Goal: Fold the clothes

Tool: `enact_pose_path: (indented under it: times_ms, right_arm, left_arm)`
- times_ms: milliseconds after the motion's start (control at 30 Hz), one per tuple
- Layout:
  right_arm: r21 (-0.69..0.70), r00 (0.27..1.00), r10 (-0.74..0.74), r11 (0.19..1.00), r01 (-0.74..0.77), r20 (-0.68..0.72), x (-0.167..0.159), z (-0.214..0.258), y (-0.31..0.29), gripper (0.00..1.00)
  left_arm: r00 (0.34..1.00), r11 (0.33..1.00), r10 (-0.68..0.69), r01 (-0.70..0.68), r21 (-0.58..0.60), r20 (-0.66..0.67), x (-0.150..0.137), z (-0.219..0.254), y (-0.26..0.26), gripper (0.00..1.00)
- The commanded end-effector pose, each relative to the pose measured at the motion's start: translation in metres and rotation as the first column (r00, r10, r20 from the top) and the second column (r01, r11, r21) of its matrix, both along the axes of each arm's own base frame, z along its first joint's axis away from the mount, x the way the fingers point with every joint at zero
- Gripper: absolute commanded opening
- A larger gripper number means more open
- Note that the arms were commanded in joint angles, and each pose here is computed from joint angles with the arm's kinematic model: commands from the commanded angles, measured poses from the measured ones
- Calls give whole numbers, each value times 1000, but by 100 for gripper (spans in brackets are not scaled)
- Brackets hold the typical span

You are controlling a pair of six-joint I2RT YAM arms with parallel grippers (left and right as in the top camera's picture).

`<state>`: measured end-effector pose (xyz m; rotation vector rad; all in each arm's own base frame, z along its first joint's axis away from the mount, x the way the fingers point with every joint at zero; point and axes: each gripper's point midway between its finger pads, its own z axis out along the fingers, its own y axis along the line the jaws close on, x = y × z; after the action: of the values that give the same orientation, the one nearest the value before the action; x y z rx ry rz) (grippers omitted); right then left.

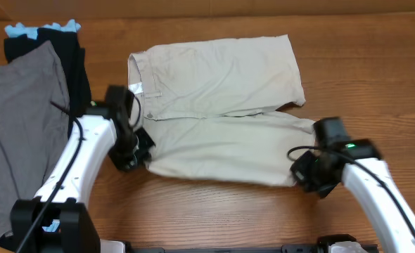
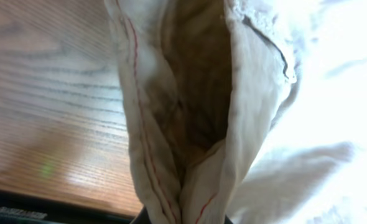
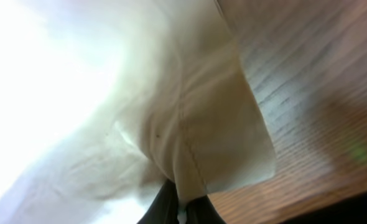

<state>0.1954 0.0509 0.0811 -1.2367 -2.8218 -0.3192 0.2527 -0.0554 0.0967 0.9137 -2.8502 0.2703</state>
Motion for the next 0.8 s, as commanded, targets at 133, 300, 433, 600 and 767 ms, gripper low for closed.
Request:
enact_pose_path:
  times_ms: [133,300,433,600,767]
  right_arm:
    - [-123,956,145,985,-117,254,16,118,-41,4]
    - [-160,947,167,979,-126,275,1,154,-48,4]
    - [-178,930,197,973,-147,310,-7,178,-47,4]
    - [-194,913,234,965,-176,335,3,184,-48,4]
    - [-186,891,304,949,-254,338,47,170,-45,4]
  left_arm:
    - [971,991,-112,93,101,210,24,114,18,4]
    - [956,991,-112,87,104,272,10,145,19,4]
    - [930,992,-109,77,105,351,-3,166,20,4]
    - [924,988,-60,1,153,378,-20,178,33,4]
    - [944,966,36,-116,229,327,-30,169,51,4]
